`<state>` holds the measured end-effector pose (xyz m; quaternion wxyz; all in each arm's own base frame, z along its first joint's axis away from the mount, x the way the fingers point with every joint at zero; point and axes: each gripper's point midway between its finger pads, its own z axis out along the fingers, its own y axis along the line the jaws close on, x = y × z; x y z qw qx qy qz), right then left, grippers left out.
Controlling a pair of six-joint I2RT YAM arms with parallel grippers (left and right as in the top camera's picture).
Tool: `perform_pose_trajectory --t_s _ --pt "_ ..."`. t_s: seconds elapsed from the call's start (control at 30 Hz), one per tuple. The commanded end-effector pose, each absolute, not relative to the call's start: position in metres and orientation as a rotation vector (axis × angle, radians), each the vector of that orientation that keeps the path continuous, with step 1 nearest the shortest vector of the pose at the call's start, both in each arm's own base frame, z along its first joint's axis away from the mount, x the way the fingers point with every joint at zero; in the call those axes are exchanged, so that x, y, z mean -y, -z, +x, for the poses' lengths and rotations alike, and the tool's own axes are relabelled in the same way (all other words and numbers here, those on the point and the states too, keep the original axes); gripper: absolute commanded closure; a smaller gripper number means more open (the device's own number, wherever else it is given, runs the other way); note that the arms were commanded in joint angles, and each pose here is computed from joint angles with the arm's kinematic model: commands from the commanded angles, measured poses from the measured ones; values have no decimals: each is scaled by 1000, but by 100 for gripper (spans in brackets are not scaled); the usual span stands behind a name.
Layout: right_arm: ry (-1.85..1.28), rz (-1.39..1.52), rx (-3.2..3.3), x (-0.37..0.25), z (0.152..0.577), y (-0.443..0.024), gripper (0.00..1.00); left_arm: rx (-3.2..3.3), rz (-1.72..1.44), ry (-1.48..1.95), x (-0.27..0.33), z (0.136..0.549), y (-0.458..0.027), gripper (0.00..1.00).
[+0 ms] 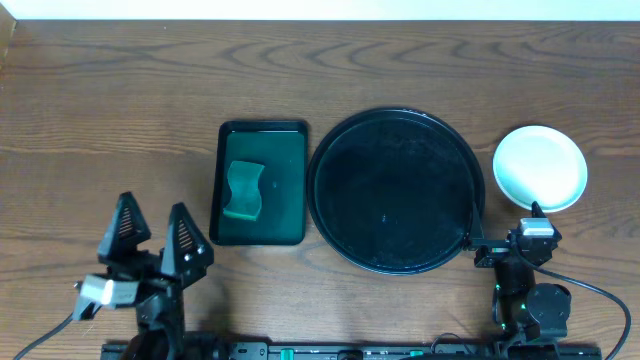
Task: Clean dirty plates on tray and stack at the side
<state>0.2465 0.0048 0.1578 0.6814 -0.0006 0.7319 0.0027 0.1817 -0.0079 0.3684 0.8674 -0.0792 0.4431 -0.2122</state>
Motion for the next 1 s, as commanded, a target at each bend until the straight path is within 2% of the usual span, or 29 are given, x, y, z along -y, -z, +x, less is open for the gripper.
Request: perform_pose_trajectory --t_s 0.0,0.97 --pt "0 4 -1641 -3 246 -158 1 -949 -191 468 7 190 -353 20" --pt "0 5 -1641 -3 246 -158 1 -1295 -280 446 7 238 -238 20"
